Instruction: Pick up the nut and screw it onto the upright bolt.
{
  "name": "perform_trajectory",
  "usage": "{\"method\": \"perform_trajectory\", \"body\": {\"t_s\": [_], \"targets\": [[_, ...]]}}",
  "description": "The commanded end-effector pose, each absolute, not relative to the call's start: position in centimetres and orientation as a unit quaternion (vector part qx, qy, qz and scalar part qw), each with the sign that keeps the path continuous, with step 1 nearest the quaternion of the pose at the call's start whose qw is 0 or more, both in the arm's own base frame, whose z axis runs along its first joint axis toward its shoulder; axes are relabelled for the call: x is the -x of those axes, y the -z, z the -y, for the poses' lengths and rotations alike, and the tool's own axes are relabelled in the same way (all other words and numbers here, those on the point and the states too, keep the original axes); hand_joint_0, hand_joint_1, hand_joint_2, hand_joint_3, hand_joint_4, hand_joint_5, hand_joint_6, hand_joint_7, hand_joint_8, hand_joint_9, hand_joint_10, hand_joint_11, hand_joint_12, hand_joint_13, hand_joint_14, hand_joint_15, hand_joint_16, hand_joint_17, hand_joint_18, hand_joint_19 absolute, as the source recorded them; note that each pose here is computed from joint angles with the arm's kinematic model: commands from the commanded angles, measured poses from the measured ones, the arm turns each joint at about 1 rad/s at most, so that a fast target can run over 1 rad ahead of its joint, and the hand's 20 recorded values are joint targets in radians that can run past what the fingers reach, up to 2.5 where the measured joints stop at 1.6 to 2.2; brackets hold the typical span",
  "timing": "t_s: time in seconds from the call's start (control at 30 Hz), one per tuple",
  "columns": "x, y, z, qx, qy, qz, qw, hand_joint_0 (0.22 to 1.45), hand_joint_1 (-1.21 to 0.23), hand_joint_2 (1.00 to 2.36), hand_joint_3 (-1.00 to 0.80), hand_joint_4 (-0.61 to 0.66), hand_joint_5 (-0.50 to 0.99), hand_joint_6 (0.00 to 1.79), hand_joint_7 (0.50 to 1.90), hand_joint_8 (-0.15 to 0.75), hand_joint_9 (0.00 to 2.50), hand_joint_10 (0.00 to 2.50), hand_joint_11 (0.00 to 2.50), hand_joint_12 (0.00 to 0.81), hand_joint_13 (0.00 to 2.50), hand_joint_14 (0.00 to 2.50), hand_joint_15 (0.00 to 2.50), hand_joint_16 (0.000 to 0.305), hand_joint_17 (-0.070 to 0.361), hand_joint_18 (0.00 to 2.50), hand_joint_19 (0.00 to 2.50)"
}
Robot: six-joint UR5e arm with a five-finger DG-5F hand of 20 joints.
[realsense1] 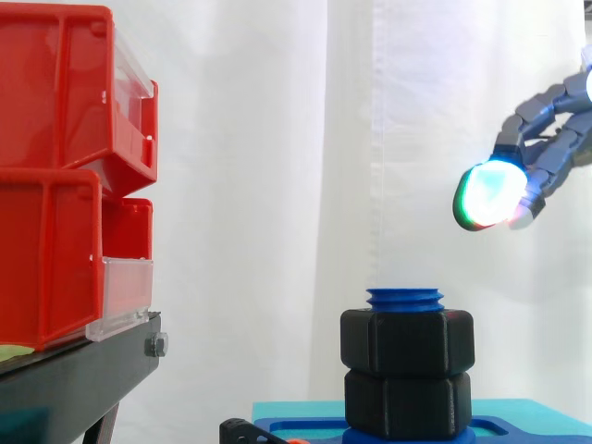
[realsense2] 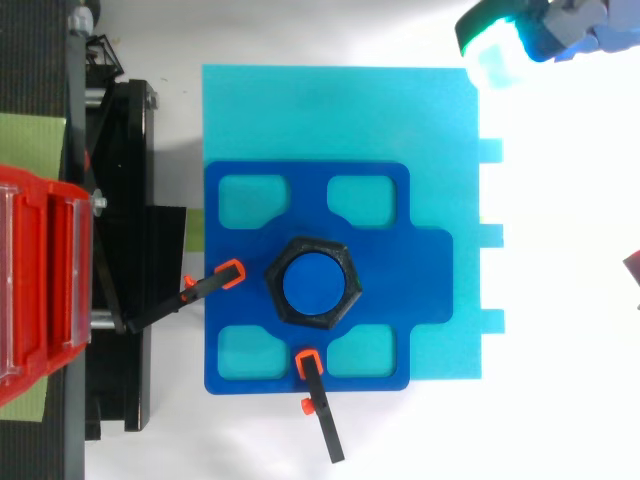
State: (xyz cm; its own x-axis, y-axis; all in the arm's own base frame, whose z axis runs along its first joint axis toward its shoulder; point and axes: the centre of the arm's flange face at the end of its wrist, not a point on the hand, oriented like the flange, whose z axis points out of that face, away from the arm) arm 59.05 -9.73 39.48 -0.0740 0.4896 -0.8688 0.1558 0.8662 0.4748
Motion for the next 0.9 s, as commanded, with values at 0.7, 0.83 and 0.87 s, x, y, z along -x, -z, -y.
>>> {"method": "perform_trajectory", "body": {"t_s": [0.7,0.83,0.87], "targets": [[-58.61,-38.85,10.55,-0.372,-0.229,-0.659,0.612,0.49,-0.31,1.00,-0.50,0.11,-0.25,0.50,0.70,0.200,0.00,0.00,0.00,0.334,0.00,0.00,0.00,0.043,0.098,0.00,0.00],[-58.64,-38.86,10.45,-0.373,-0.231,-0.659,0.611,0.49,-0.31,1.00,-0.50,0.12,-0.25,0.50,0.76,0.194,0.00,0.00,0.00,0.334,0.00,0.00,0.00,0.044,0.098,0.00,0.00],[-58.64,-38.86,10.45,-0.373,-0.231,-0.659,0.611,0.49,-0.32,1.00,-0.50,0.12,-0.25,0.50,0.72,0.195,0.00,0.00,0.00,0.334,0.00,0.00,0.00,0.044,0.099,0.00,0.00]]}}
